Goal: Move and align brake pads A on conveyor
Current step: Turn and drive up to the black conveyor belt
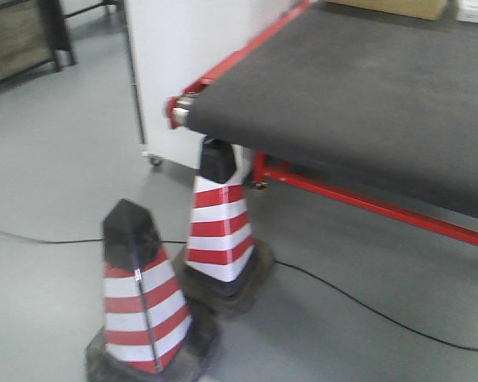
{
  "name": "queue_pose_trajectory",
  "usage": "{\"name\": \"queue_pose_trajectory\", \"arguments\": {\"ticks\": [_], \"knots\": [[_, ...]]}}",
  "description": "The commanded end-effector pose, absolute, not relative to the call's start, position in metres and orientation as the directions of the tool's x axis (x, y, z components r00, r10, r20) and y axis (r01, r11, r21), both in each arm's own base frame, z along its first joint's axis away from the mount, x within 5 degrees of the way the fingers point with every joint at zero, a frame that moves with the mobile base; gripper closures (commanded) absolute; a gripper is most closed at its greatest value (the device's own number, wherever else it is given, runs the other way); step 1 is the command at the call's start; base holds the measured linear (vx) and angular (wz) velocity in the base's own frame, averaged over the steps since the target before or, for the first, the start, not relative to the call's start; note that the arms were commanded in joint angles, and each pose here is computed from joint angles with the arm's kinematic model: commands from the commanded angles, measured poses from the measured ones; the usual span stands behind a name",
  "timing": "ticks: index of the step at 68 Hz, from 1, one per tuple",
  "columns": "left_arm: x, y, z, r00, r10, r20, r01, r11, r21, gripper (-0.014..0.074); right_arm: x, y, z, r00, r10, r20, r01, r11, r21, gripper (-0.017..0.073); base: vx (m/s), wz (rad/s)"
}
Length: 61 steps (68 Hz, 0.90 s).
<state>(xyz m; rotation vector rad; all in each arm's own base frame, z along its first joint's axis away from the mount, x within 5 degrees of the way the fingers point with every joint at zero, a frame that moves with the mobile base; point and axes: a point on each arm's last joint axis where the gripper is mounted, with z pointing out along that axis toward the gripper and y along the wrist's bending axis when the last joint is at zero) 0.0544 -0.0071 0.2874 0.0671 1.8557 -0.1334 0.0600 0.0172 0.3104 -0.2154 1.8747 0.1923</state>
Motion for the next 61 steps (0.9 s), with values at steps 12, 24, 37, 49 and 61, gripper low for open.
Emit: {"name": "queue_pose_trajectory", "arguments": {"ticks": [12,24,37,49,61], "knots": [[0.0564,-0.0078,0.3042,-0.176,-0.045,-0.983,0.125,0.99,-0.068,0.0599,0.0621,0.0165,0.3284,-0.191,-0.026,-0.981,-0.234,0.972,0.02,0.0566,0.09,-0.69],[0.0564,-0.0078,0.3042,-0.176,-0.045,-0.983,0.125,0.99,-0.068,0.0599,0.0621,0.0165,0.3284,-0.191,-0.026,-0.981,-0.234,0.972,0.02,0.0566,0.07,-0.6],[0.0564,-0.0078,0.3042,-0.176,-0.045,-0.983,0.125,0.99,-0.068,0.0599,0.0621,0.0165,0.3284,-0.191,-0.026,-0.981,-0.234,0.972,0.02,0.0566,0.05,-0.44],[0.0564,-0.0078,0.3042,-0.176,-0.045,-0.983,0.125,0.99,-0.068,0.0599,0.0621,0.0165,0.3284,-0.191,-0.026,-0.981,-0.234,0.972,0.02,0.0566,0.05,-0.33],[0.0564,-0.0078,0.3042,-0.176,-0.045,-0.983,0.125,0.99,-0.068,0.0599,0.0621,0.0165,0.3284,-0.191,-0.026,-0.981,-0.234,0.972,0.02,0.0566,0.09,-0.34]]}}
